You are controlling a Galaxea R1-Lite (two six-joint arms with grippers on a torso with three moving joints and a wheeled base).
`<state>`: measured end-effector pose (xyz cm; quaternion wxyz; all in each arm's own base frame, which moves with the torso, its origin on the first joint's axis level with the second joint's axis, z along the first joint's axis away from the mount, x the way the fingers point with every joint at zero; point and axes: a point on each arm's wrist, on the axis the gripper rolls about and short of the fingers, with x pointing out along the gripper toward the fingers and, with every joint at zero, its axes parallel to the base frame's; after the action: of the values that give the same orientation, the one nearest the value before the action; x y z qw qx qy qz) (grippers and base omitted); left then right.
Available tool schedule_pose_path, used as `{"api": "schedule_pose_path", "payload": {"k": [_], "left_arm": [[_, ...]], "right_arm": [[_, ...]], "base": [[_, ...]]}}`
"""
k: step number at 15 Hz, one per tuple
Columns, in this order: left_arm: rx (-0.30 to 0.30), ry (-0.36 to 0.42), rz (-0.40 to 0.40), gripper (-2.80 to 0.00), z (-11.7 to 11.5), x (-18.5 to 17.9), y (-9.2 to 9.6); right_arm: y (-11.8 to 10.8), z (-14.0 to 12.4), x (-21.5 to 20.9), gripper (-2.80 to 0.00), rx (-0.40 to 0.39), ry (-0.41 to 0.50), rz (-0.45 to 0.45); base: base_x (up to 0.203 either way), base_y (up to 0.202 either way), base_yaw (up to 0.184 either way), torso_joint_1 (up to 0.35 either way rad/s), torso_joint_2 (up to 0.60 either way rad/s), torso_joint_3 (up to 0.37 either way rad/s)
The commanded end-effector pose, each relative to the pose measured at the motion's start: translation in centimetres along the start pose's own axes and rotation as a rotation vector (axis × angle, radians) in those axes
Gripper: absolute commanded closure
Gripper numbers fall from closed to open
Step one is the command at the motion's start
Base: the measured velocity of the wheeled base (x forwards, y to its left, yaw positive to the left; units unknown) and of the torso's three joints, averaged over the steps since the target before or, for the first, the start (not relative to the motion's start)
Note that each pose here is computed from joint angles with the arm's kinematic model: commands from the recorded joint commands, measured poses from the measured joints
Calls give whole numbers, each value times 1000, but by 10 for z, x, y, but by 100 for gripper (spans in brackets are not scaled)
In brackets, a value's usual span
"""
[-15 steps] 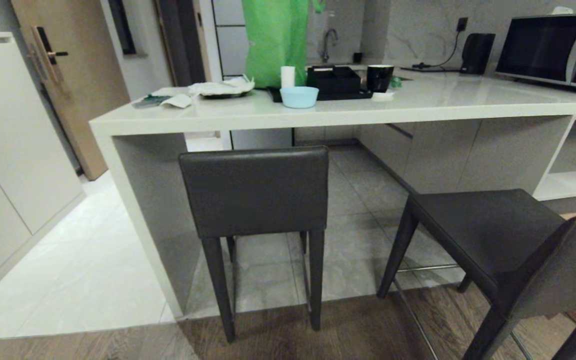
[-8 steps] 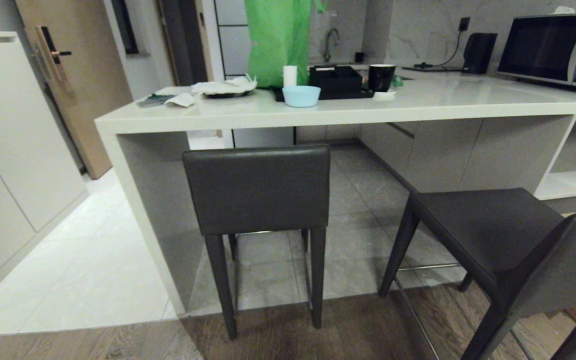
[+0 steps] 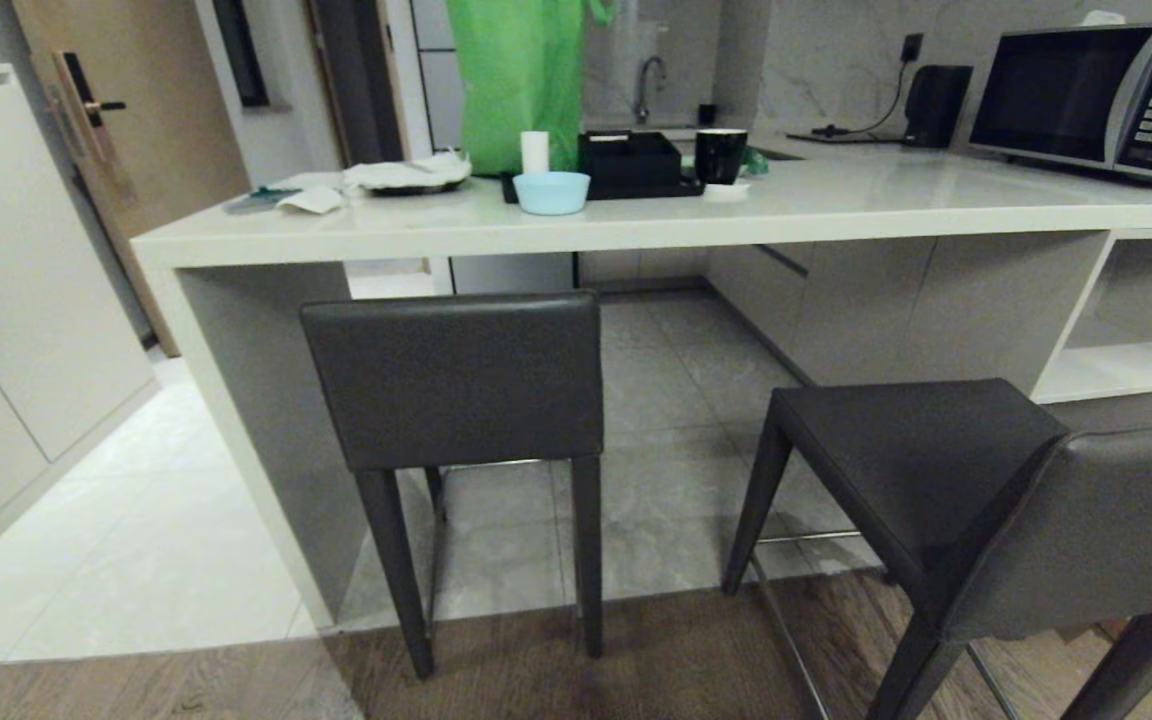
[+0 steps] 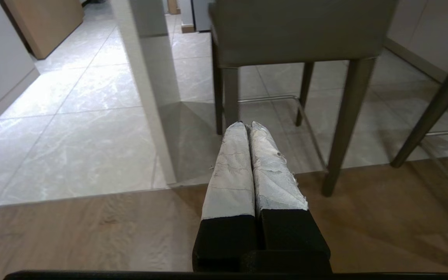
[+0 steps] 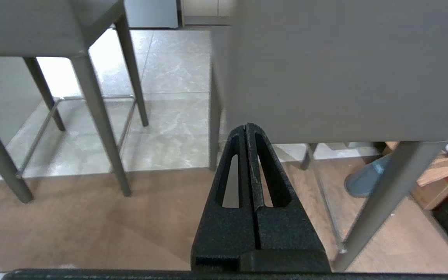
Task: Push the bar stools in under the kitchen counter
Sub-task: Push the gray chair back under the dining table
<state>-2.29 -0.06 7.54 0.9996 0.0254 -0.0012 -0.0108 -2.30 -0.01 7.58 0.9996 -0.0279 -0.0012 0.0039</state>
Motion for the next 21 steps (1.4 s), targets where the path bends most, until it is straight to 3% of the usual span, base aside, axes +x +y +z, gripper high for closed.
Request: {"api": "schedule_pose_path", "payload": {"k": [1,21], "left_arm": [[0,5,0,0,-1,0,0],[0,3,0,0,-1,0,0]], "right_arm": [[0,0,0,0,-1,1,1],[0,0,0,0,-6,0,3]], "base": [[0,-194,3,-2,2,2],[0,-194,1,3,1,2]]}}
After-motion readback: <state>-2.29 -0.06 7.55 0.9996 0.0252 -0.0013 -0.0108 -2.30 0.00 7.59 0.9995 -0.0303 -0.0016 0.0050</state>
